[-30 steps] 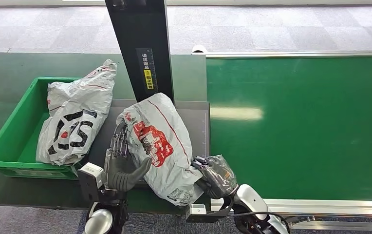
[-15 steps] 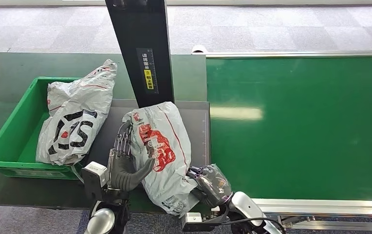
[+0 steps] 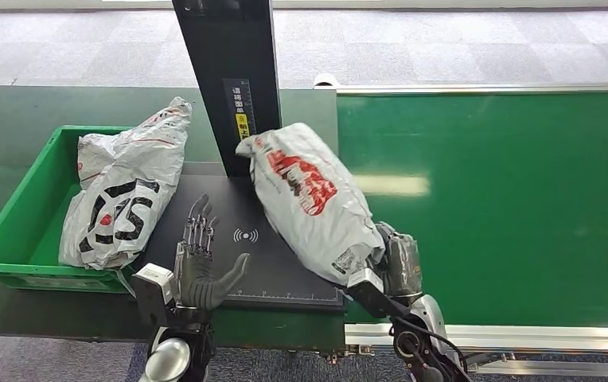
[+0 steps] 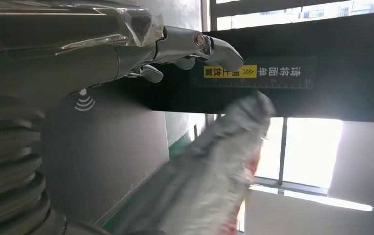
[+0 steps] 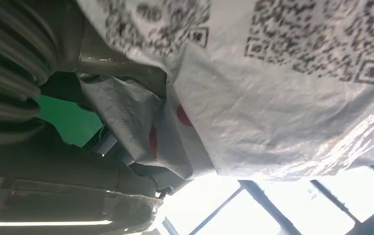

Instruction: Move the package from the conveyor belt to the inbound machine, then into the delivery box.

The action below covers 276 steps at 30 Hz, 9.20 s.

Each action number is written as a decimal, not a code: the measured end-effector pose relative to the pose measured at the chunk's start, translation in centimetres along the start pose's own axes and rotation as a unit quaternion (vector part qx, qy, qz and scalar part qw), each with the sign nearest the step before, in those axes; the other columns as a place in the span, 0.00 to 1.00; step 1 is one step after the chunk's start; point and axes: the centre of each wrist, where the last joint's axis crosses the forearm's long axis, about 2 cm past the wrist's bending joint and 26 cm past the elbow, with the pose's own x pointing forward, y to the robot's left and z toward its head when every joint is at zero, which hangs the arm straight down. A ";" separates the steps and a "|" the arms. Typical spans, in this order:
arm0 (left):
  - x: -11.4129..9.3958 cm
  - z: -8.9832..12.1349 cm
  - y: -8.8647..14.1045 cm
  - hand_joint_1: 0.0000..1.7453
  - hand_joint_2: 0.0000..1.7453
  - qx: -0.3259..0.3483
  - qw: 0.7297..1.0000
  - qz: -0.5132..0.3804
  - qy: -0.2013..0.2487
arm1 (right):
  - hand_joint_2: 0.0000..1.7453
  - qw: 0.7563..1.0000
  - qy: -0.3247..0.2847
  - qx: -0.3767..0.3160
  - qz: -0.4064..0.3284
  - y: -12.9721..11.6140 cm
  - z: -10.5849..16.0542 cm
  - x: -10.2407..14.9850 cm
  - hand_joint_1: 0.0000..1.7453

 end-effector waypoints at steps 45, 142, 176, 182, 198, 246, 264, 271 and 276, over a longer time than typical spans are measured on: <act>0.7 -0.7 0.6 0.00 1.00 0.026 0.999 -0.016 -0.032 | 1.00 0.962 0.074 0.227 -0.130 1.4 -6.5 0.8 1.00; -2.4 -4.5 -0.9 0.00 1.00 -0.202 0.924 -0.321 0.048 | 1.00 0.969 0.055 -0.041 -0.238 -5.1 -2.8 3.0 0.00; -5.2 -6.9 -1.8 1.00 1.00 -0.274 0.812 -0.506 0.097 | 1.00 0.971 0.071 -0.036 -0.225 -6.4 -3.2 0.5 0.00; -4.6 -7.7 -1.2 1.00 1.00 -0.231 0.834 -0.495 0.075 | 1.00 0.971 0.069 -0.032 -0.228 -6.5 -3.6 0.5 0.00; -2.5 -7.8 0.7 1.00 1.00 -0.047 0.904 -0.421 -0.059 | 1.00 0.966 0.071 -0.035 -0.244 -5.7 -4.7 1.0 0.00; -4.8 -4.5 1.5 0.00 0.00 -0.137 0.770 -0.595 0.186 | 1.00 0.969 0.087 0.019 -0.231 -4.5 -3.5 0.9 0.00; -4.8 -4.9 1.9 1.00 0.75 -0.137 0.760 -0.611 0.175 | 1.00 0.969 0.087 0.029 -0.228 -4.5 -4.0 1.2 0.00; -3.7 -5.5 2.3 1.00 1.00 -0.044 0.797 -0.600 0.053 | 1.00 0.969 0.085 0.027 -0.231 -4.6 -4.7 1.5 0.00; -2.5 -6.2 2.4 1.00 1.00 -0.005 0.812 -0.583 -0.024 | 1.00 0.968 0.081 0.022 -0.235 -4.7 -5.2 1.6 0.00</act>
